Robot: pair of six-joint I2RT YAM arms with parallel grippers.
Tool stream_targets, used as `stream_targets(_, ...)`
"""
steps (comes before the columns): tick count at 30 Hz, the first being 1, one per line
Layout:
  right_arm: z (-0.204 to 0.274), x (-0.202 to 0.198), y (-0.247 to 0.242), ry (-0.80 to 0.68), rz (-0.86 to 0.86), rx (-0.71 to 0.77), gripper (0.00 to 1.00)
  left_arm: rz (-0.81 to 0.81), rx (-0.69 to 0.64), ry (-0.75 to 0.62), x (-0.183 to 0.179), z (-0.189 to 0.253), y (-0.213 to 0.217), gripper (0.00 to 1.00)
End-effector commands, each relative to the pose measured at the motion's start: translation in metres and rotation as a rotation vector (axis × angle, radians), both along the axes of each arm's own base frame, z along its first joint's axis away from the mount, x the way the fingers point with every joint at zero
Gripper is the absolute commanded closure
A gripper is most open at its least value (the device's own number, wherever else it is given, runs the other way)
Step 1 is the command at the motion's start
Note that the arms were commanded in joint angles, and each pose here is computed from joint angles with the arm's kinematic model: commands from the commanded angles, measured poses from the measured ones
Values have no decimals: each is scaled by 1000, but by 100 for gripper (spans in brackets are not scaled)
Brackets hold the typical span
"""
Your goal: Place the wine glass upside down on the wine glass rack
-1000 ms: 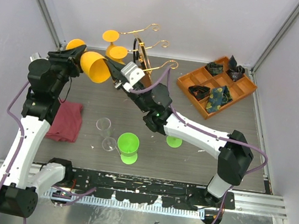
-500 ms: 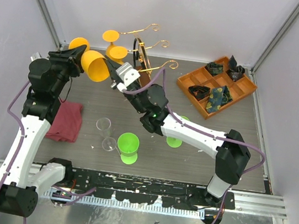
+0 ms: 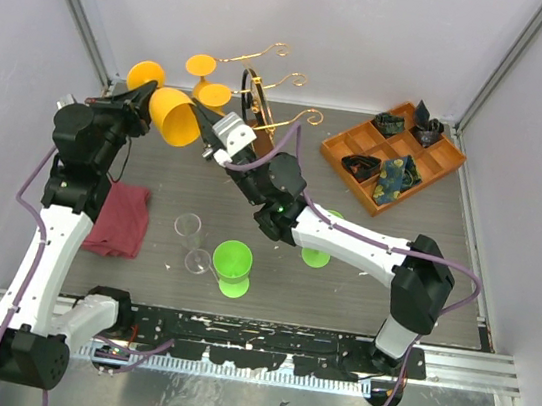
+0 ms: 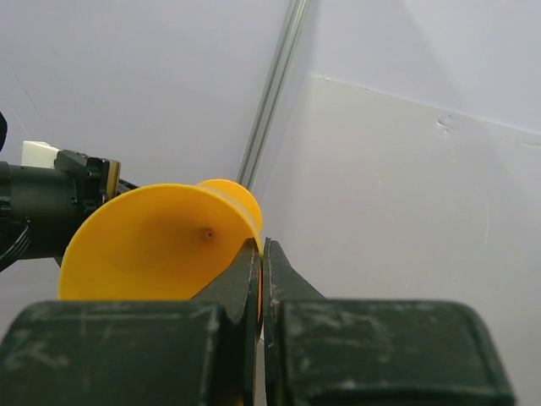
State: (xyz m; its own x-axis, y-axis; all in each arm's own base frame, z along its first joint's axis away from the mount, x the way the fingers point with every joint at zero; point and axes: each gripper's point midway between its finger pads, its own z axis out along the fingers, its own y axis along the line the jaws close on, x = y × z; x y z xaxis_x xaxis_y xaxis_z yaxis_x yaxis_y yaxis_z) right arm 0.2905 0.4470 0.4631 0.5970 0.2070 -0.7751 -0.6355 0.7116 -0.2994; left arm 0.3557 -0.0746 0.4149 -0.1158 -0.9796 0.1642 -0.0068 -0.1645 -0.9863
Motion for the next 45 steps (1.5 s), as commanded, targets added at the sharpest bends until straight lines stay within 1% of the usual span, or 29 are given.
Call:
stream_targets(1, 31, -20, -11, -37, 47, 79, 95, -59, 26, -50, -2, 6, -12, 100)
stream_targets(3, 32, -20, -16, -34, 37, 77, 82, -55, 28, -63, 0, 9, -12, 100)
stream_targets(4, 31, -20, -18, -31, 30, 72, 77, -54, 30, -72, 0, 11, -12, 100)
stream_targets(8, 25, -21, -33, -18, -8, 48, 62, -34, 57, -131, 5, 24, -9, 100)
stream_targets(10, 26, -23, -43, -10, -31, 41, 54, 0, 122, -186, 7, 38, -4, 100)
stream_targets(14, 20, -24, -64, 37, -82, -13, 47, 59, 324, -291, 13, 70, 6, 100)
stream_targets(17, 15, -19, -89, 110, -165, -50, 45, 110, 499, -354, 14, 86, 13, 100)
stream_targets(19, 8, -17, -104, 157, -217, -89, 44, 113, 631, -408, 13, 91, 10, 100)
stream_targets(24, -4, -18, -148, 246, -336, -123, 43, 79, 982, -541, 3, 82, -3, 100)
stream_targets(27, -12, -21, -171, 294, -378, -124, 43, 108, 1201, -609, 2, 57, -3, 100)
stream_targets(29, -17, -24, -182, 318, -394, -124, 44, 183, 1293, -698, 1, 37, -1, 100)
stream_targets(30, -19, -26, -187, 328, -400, -127, 44, 193, 1336, -713, 3, 21, -1, 100)
stream_targets(31, -21, -27, -191, 335, -411, -130, 44, 244, 1363, -784, -1, 20, -1, 100)
stream_targets(32, -25, -27, -195, 343, -424, -139, 45, 263, 1389, -806, 0, 12, -1, 100)
stream_targets(34, -30, -26, -203, 356, -456, -149, 45, 234, 1405, -833, 4, -7, -7, 100)
stream_targets(36, -33, -26, -210, 365, -480, -152, 46, 184, 1413, -892, 5, -19, -19, 100)
stream_targets(39, -35, -28, -215, 371, -490, -149, 46, 177, 1394, -948, 5, -29, -25, 99)
stream_targets(42, -36, -29, -220, 372, -501, -149, 46, 133, 1397, -994, 5, -44, -34, 100)
stream_targets(45, -40, -28, -224, 374, -517, -163, 48, 70, 1344, -1026, 3, -59, -44, 100)
